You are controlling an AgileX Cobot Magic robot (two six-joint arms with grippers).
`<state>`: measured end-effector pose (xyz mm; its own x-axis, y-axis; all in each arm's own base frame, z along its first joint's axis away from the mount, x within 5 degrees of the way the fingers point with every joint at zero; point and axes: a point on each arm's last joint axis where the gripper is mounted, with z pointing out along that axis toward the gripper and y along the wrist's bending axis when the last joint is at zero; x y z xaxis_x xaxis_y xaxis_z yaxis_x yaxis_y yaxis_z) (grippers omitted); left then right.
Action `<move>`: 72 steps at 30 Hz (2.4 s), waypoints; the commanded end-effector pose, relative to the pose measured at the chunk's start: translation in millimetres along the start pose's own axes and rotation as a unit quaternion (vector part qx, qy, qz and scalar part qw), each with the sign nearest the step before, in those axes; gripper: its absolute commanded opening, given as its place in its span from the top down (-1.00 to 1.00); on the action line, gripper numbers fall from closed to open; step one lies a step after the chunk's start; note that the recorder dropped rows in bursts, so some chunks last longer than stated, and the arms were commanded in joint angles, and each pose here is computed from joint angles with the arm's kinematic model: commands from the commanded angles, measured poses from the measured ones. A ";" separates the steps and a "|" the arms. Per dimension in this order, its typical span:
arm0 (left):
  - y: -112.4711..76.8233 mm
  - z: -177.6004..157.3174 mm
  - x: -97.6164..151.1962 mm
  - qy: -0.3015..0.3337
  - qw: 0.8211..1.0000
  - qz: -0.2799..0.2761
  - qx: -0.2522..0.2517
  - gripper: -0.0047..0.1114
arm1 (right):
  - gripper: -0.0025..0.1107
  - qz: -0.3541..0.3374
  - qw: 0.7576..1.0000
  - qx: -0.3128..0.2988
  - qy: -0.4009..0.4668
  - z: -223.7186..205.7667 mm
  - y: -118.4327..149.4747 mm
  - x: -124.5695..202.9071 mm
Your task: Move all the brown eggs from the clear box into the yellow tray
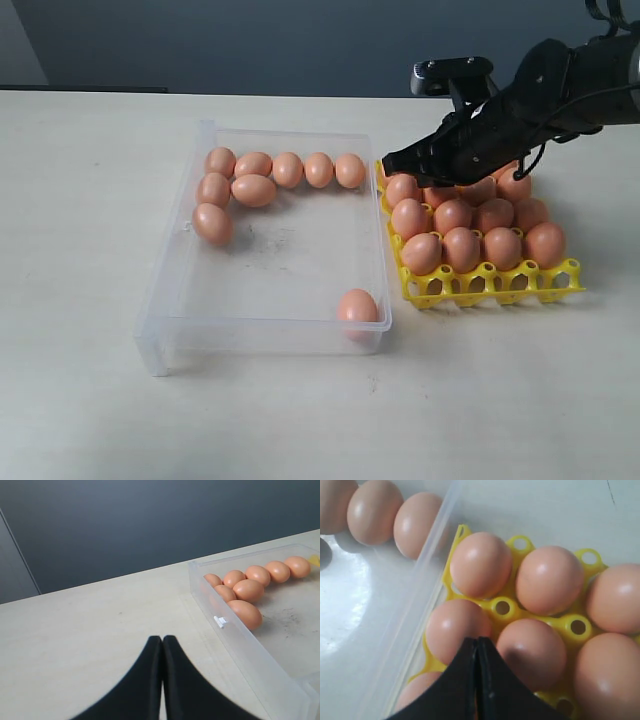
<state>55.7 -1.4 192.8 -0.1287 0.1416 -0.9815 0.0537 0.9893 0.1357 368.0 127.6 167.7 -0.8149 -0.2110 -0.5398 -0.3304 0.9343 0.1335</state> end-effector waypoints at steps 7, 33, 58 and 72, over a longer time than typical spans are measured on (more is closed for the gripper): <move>0.1 -0.1 -1.6 -0.008 1.000 -0.001 0.000 0.91 | 0.97 -0.001 1.000 0.017 -0.007 -2.0 -14.8 -3.1; 0.1 -0.1 -1.6 -0.008 1.000 -0.001 0.000 0.91 | 0.97 -0.007 0.998 0.031 -0.051 -6.0 -16.8 -11.9; 0.1 -0.1 -1.6 -0.008 1.000 -0.001 0.000 0.91 | 0.97 0.035 0.997 0.064 0.034 55.8 -85.7 -94.3; 0.1 -0.1 -1.6 -0.008 1.000 -0.001 0.000 0.91 | 0.97 0.024 0.992 0.070 0.097 77.1 -91.0 -76.7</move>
<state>55.7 -1.4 192.8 -0.1287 0.1416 -0.9815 0.0537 0.9893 0.1357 497.2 83.5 135.4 -0.9036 -0.1982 -0.3798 -0.2294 0.9726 0.0381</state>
